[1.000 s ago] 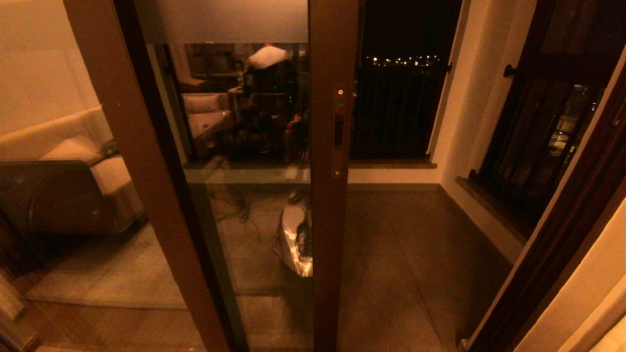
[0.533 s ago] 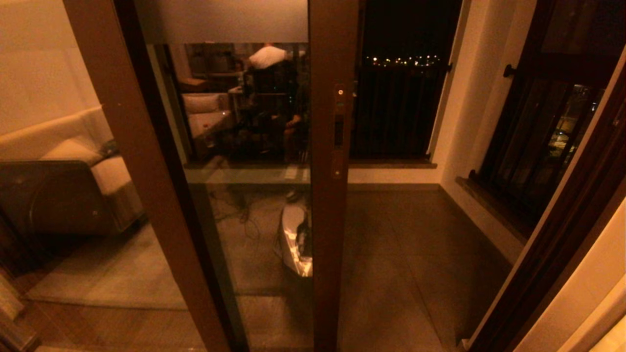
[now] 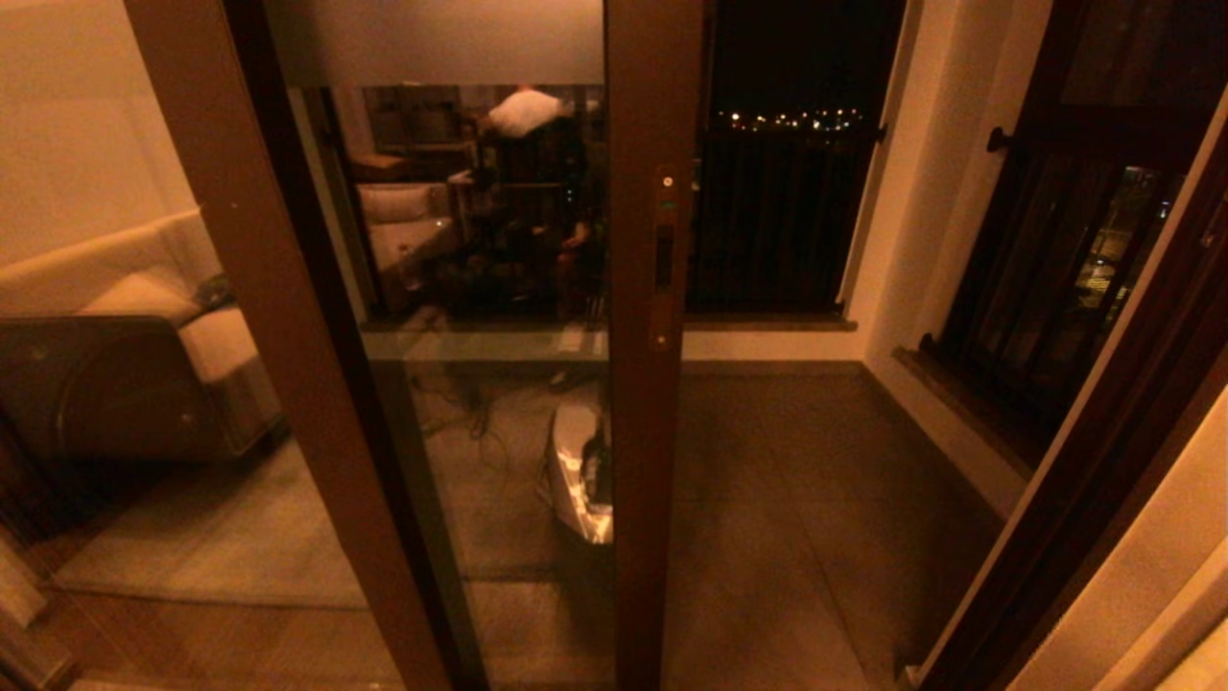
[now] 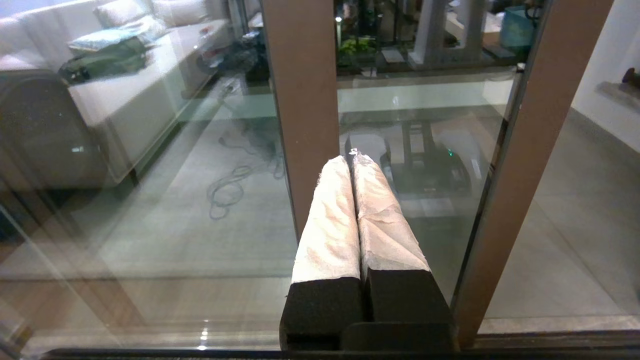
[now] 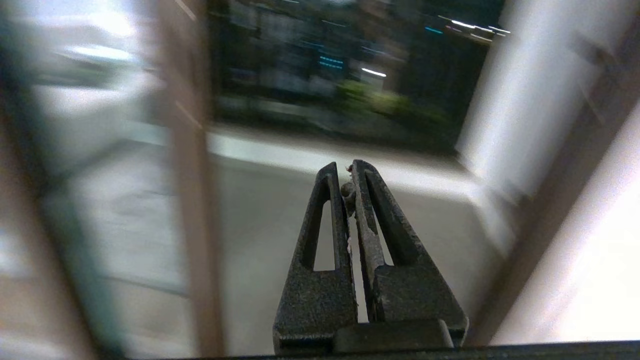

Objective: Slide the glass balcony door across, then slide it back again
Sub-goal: Close the slid door

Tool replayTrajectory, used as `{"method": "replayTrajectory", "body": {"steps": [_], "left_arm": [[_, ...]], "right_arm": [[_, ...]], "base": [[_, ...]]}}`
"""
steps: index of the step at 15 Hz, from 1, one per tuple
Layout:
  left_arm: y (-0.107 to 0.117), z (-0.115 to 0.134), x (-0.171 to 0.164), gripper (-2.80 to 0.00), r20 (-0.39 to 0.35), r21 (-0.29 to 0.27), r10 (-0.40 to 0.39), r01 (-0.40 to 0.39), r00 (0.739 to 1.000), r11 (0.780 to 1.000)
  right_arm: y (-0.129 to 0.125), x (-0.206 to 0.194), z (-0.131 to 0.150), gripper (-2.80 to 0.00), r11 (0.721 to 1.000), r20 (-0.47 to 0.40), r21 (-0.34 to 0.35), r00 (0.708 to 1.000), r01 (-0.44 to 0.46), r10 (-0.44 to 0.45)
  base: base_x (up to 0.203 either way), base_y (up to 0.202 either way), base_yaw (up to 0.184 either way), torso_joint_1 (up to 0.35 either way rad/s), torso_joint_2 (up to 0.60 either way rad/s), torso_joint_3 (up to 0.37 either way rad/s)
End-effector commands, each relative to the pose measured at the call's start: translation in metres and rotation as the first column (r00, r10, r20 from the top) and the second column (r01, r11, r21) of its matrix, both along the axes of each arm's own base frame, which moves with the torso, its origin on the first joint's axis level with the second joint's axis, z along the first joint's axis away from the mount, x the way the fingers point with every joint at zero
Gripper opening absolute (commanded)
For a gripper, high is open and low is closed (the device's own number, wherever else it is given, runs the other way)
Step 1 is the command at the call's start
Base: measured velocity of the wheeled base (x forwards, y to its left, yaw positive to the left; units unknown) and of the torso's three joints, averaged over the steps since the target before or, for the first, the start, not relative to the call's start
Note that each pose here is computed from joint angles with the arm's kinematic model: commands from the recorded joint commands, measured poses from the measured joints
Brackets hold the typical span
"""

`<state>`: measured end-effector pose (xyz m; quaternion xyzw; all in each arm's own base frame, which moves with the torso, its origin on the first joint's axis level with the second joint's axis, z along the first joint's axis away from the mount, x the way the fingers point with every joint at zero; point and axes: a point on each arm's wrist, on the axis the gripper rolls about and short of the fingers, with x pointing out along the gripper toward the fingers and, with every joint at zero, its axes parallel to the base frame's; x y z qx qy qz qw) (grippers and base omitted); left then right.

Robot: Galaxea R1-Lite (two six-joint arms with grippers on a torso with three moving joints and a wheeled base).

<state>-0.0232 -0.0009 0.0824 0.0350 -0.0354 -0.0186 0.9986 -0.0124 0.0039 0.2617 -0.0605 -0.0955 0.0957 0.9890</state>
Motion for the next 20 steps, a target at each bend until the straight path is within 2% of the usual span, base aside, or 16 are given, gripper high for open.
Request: {"method": "replayTrajectory", "body": {"steps": [1, 2, 4, 6, 7, 9, 10, 11, 12, 13, 16, 18, 19, 20], "left_arm": [[0.000, -0.008, 0.003, -2.80, -0.031, 0.000, 0.001, -0.001, 1.000, 1.000], [0.000, -0.008, 0.003, -2.80, -0.031, 0.000, 0.000, 0.000, 1.000, 1.000], [0.000, -0.008, 0.003, -2.80, -0.031, 0.000, 0.001, -0.001, 1.000, 1.000], [0.000, -0.008, 0.003, -2.80, -0.031, 0.000, 0.000, 0.000, 1.000, 1.000], [0.000, -0.008, 0.003, -2.80, -0.031, 0.000, 0.000, 0.000, 1.000, 1.000], [0.000, -0.008, 0.002, -2.80, -0.031, 0.000, 0.000, 0.000, 1.000, 1.000], [0.000, -0.008, 0.003, -2.80, -0.031, 0.000, 0.001, -0.001, 1.000, 1.000], [0.000, -0.008, 0.003, -2.80, -0.031, 0.000, 0.000, 0.000, 1.000, 1.000], [0.000, -0.008, 0.003, -2.80, -0.031, 0.000, 0.000, 0.000, 1.000, 1.000], [0.000, -0.008, 0.003, -2.80, -0.031, 0.000, 0.000, 0.000, 1.000, 1.000], [0.000, -0.008, 0.003, -2.80, -0.031, 0.000, 0.000, 0.000, 1.000, 1.000], [0.000, -0.008, 0.003, -2.80, -0.031, 0.000, 0.001, -0.001, 1.000, 1.000], [0.000, -0.008, 0.002, -2.80, -0.030, 0.000, 0.001, -0.001, 1.000, 1.000], [0.000, -0.008, 0.002, -2.80, -0.031, 0.000, 0.001, -0.001, 1.000, 1.000]], "right_arm": [[0.005, 0.079, 0.061, -2.80, 0.995, -0.128, -0.001, 0.987, -0.102, 0.101], [0.012, 0.111, 0.086, -2.80, 0.984, -0.163, 0.008, 0.970, -0.179, 0.178], [0.045, 0.181, 0.107, -2.80, 0.938, -0.281, 0.041, 0.897, -0.344, 0.341], [0.103, 0.224, 0.110, -2.80, 0.895, -0.365, 0.065, 0.824, -0.441, 0.433], [0.131, 0.236, 0.109, -2.80, 0.889, -0.394, 0.066, 0.807, -0.453, 0.440], [0.157, 0.244, 0.118, -2.80, 0.906, -0.435, 0.050, 0.807, -0.421, 0.399], [0.169, 0.252, 0.112, -2.80, 0.925, -0.508, 0.009, 0.796, -0.379, 0.330], [0.181, 0.260, 0.104, -2.80, 0.943, -0.543, -0.050, 0.801, -0.330, 0.251], [0.189, 0.262, 0.098, -2.80, 0.961, -0.554, -0.114, 0.819, -0.253, 0.150], [0.195, 0.263, 0.087, -2.80, 0.965, -0.577, -0.169, 0.814, -0.199, 0.067], [0.197, 0.263, 0.075, -2.80, 0.970, -0.617, -0.165, 0.786, -0.177, 0.039], [0.200, 0.267, 0.067, -2.80, 0.985, -0.651, -0.096, 0.758, -0.144, 0.048], [0.206, 0.275, 0.063, -2.80, 0.988, -0.651, -0.076, 0.757, -0.138, 0.056], [0.210, 0.282, 0.066, -2.80, 0.991, -0.616, -0.040, 0.784, -0.129, 0.078]], "base": [[0.000, 0.000, 0.000, 0.000, 0.00, 0.000], [0.000, 0.000, 0.000, 0.000, 0.00, 0.000], [0.000, 0.000, 0.000, 0.000, 0.00, 0.000], [0.000, 0.000, 0.000, 0.000, 0.00, 0.000], [0.000, 0.000, 0.000, 0.000, 0.00, 0.000], [0.000, 0.000, 0.000, 0.000, 0.00, 0.000], [0.000, 0.000, 0.000, 0.000, 0.00, 0.000], [0.000, 0.000, 0.000, 0.000, 0.00, 0.000], [0.000, 0.000, 0.000, 0.000, 0.00, 0.000], [0.000, 0.000, 0.000, 0.000, 0.00, 0.000], [0.000, 0.000, 0.000, 0.000, 0.00, 0.000], [0.000, 0.000, 0.000, 0.000, 0.00, 0.000], [0.000, 0.000, 0.000, 0.000, 0.00, 0.000], [0.000, 0.000, 0.000, 0.000, 0.00, 0.000]]}}
